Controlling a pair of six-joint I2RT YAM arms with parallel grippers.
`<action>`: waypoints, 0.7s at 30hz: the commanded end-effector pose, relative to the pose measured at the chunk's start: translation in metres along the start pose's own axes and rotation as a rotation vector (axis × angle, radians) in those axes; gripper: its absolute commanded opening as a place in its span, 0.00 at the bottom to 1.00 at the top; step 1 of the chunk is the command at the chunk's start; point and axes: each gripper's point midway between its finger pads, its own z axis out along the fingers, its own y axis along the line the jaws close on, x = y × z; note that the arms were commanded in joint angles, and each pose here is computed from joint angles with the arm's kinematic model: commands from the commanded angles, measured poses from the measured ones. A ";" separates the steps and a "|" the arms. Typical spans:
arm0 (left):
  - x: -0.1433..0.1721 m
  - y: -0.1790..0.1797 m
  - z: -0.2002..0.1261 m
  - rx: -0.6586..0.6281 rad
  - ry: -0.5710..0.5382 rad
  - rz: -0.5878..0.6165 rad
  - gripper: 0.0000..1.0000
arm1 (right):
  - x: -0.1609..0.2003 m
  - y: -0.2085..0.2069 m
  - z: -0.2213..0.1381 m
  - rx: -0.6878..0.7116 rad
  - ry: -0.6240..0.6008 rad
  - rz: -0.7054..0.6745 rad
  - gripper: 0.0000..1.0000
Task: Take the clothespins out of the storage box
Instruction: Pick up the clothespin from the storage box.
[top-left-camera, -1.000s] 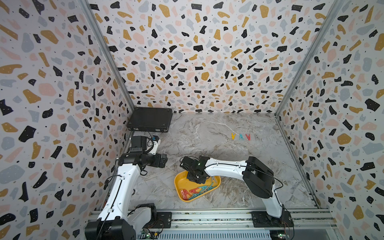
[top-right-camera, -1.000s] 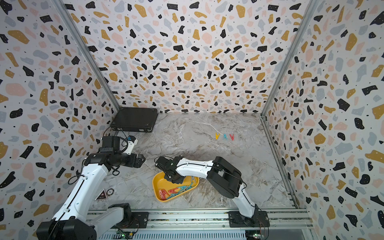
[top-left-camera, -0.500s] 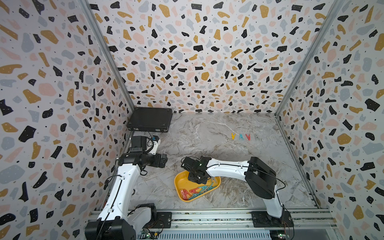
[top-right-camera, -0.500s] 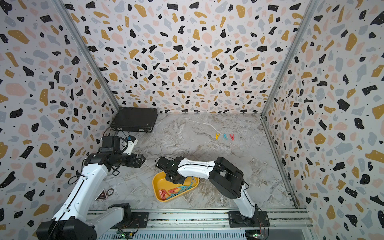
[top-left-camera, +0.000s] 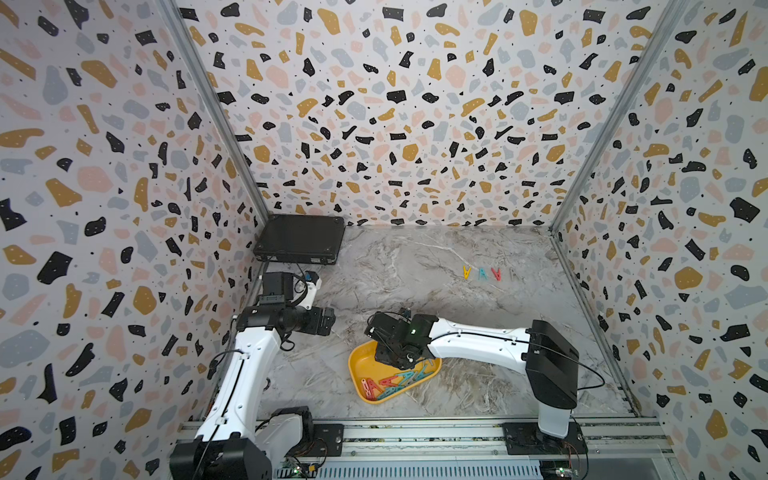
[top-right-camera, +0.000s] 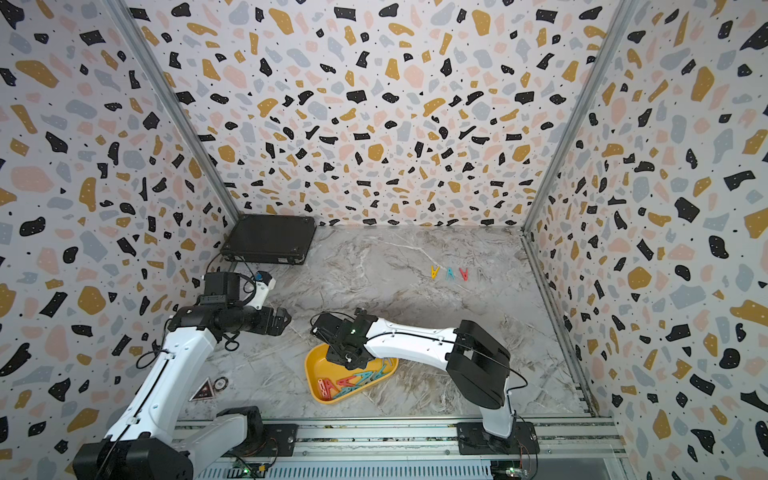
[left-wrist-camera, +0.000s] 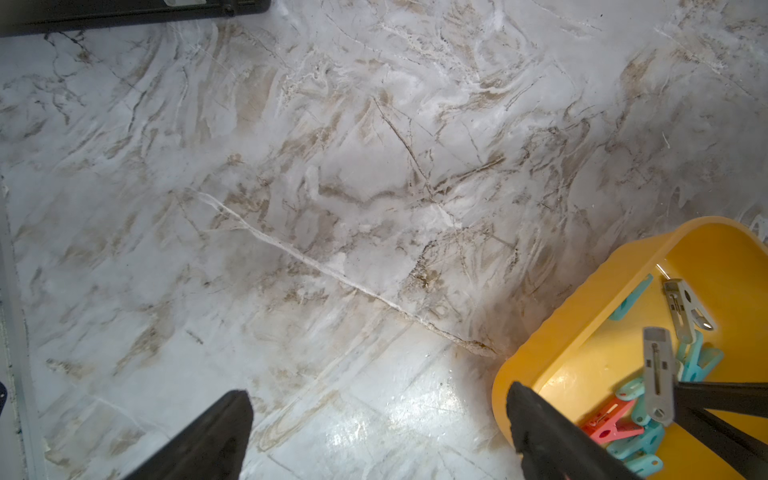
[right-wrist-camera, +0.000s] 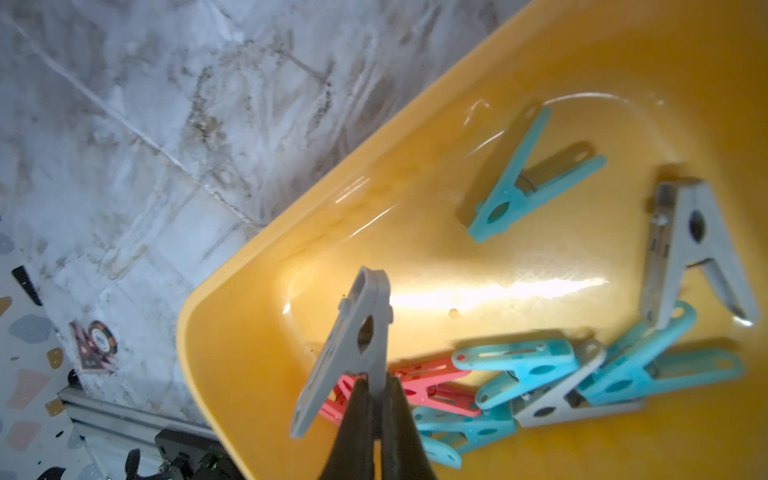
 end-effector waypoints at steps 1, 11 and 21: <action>-0.004 0.001 0.000 0.005 -0.017 -0.001 1.00 | -0.020 0.004 -0.040 -0.039 -0.118 -0.092 0.00; -0.003 -0.008 0.001 0.054 -0.014 0.010 1.00 | -0.070 -0.031 -0.102 0.010 -0.318 -0.342 0.00; -0.002 -0.016 0.001 0.104 -0.015 0.016 1.00 | -0.137 -0.133 -0.126 0.136 -0.207 -0.427 0.00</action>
